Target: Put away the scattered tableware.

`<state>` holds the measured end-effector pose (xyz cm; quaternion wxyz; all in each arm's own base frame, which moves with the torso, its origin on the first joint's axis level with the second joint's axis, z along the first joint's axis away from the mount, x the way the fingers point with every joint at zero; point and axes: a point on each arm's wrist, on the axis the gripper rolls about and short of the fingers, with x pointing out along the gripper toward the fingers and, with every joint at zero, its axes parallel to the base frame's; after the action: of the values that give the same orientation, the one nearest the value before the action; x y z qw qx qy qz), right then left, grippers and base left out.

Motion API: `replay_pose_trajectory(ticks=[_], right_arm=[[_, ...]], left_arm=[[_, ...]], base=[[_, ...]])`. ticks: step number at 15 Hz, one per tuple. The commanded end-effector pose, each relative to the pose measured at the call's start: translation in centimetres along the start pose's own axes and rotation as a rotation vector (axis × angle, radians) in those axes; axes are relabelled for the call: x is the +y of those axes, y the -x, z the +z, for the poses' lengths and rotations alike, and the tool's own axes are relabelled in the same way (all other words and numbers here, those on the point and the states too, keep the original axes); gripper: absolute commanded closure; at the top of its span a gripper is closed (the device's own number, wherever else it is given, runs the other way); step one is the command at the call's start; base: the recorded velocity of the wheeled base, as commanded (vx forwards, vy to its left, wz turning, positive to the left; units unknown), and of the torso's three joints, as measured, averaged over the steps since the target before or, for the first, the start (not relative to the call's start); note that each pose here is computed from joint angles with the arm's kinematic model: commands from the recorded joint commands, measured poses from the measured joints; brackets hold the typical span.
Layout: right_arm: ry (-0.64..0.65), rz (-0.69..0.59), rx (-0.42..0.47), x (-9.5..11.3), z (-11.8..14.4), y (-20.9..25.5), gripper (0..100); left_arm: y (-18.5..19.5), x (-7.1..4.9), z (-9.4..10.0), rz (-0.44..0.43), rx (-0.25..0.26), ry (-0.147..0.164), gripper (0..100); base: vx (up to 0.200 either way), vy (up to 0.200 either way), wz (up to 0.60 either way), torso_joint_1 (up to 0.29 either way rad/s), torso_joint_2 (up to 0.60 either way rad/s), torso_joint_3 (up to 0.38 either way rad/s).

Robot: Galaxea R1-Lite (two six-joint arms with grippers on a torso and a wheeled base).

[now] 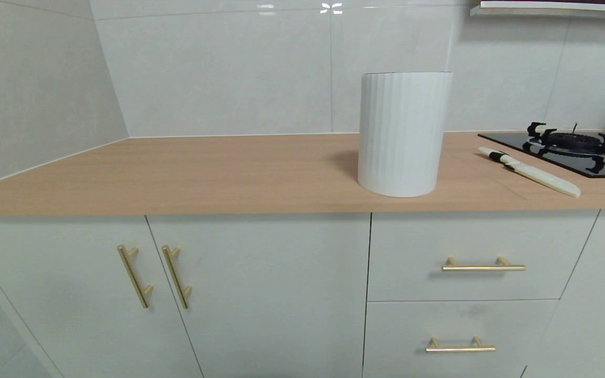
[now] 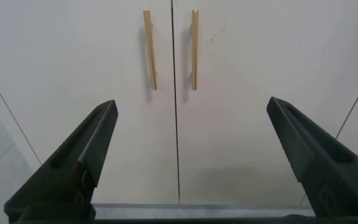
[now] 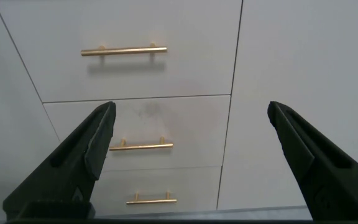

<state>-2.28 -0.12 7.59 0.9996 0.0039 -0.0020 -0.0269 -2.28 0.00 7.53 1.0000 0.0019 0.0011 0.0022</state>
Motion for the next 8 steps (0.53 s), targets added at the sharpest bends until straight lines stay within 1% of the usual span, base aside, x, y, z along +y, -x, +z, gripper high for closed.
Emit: replay_pose_trajectory(ticks=[1,2,8], right_arm=[[0.0,0.0,0.001,0.0,0.01,-0.01,0],[0.0,0.0,0.001,0.0,0.01,-0.01,0],[-0.002,0.0,0.001,0.0,0.01,-0.01,0]], left_arm=[[0.0,0.0,0.0,0.002,-0.001,-0.001,0],[0.0,0.0,0.0,0.002,-0.001,-0.002,0],[0.0,0.0,0.0,0.0,-0.001,-0.002,0]], base=[[0.0,0.0,0.0,0.0,0.0,0.0],[0.0,0.0,0.0,0.0,0.0,0.0],[0.0,-0.2,0.0,0.002,0.0,0.001]])
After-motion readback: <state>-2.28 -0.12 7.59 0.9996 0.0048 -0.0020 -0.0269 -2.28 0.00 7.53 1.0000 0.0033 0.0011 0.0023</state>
